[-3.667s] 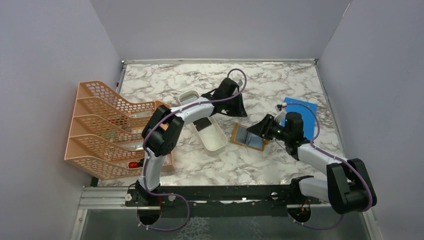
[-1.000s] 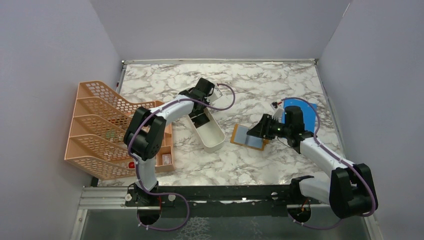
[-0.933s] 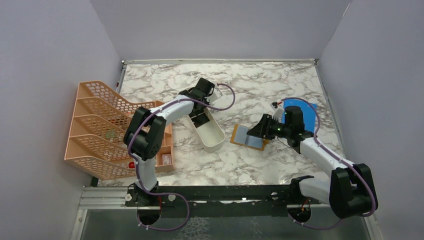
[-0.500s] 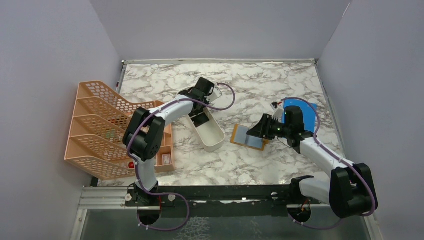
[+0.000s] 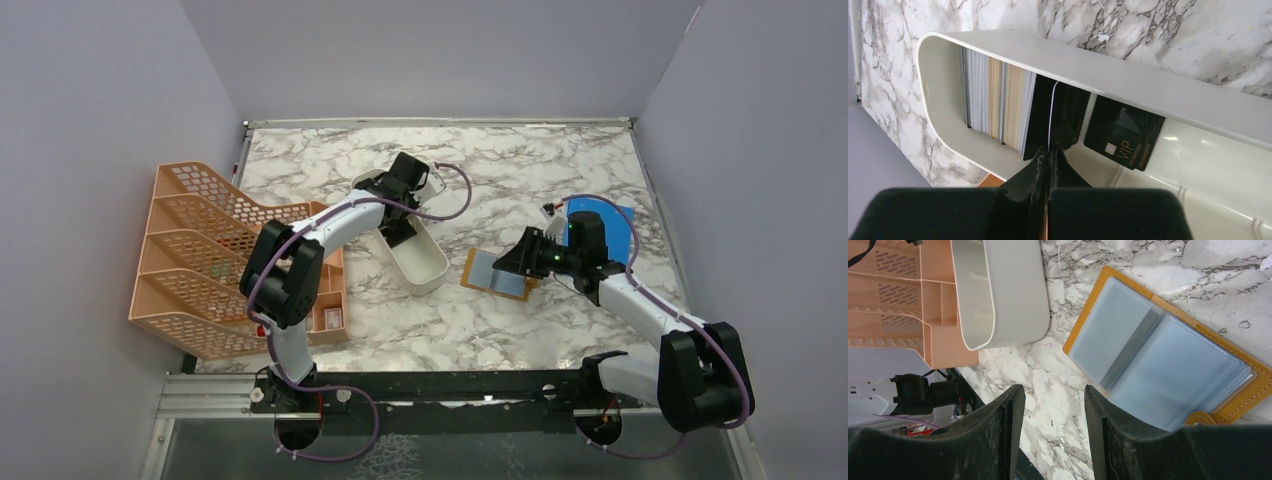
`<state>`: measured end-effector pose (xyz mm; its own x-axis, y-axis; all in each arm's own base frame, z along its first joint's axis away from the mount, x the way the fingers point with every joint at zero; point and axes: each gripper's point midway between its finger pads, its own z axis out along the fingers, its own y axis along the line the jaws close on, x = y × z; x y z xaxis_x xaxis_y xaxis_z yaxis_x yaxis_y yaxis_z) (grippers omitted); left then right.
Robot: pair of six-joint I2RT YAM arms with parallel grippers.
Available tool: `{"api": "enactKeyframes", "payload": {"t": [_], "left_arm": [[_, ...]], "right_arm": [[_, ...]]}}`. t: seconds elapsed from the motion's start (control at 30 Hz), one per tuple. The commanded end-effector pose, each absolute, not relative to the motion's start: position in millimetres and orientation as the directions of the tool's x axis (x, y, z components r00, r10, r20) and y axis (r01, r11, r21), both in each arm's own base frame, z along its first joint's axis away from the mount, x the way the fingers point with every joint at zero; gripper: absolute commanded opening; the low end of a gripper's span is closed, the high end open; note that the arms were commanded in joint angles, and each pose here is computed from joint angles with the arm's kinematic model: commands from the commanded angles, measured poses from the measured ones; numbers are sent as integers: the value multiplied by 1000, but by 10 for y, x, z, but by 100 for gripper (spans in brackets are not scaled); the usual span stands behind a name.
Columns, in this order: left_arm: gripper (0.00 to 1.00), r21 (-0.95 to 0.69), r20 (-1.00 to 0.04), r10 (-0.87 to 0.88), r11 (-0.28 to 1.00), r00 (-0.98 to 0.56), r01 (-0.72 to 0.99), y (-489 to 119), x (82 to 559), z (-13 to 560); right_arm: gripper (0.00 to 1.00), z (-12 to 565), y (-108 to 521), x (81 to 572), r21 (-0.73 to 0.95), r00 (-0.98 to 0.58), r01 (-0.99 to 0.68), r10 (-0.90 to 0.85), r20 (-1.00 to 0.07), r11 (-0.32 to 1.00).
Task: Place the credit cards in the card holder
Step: Pick up the credit card from the storage box, then insert the credit card into the card holder.
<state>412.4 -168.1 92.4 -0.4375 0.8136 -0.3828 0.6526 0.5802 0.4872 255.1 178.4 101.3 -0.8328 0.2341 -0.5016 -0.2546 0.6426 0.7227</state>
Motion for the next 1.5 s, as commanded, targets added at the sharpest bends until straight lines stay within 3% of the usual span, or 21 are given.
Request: {"api": "enactKeyframes", "payload": {"t": [0.0, 0.33, 0.47, 0.6, 0.73, 0.9, 1.1, 1.47], "left_arm": [[0, 447, -472, 769, 631, -432, 635, -1780, 4104, 1253], [0, 144, -712, 525, 759, -467, 634, -2199, 3764, 1847], [0, -131, -790, 295, 776, -538, 617, -2567, 3618, 2137], [0, -442, -759, 84, 662, -645, 606, -2996, 3387, 2305], [0, -618, -690, -38, 552, -723, 560, -3233, 3190, 2240], [0, -714, -603, -94, 507, -792, 483, -3463, 3002, 1961], [0, -785, -527, -43, 406, -849, 467, -3908, 2740, 1681], [0, -703, -512, 68, 540, -856, 464, -4127, 2872, 1038]], "right_arm": [[53, 1116, 1834, 2600, 730, -819, -288, 235, -523, 620], [52, 1041, 1797, 2515, 738, -843, -230, 249, -476, 634], [52, 988, 1709, 2492, 725, -849, -141, 293, -439, 674], [52, 950, 1534, 2535, 670, -829, -36, 353, -435, 742], [52, 840, 1304, 2581, 584, -793, 55, 391, -467, 810], [52, 674, 1135, 2573, 520, -777, 143, 421, -468, 842], [48, 486, 1016, 2583, 452, -785, 200, 418, -457, 870], [44, 287, 949, 2612, 407, -791, 232, 415, -450, 883]]}}
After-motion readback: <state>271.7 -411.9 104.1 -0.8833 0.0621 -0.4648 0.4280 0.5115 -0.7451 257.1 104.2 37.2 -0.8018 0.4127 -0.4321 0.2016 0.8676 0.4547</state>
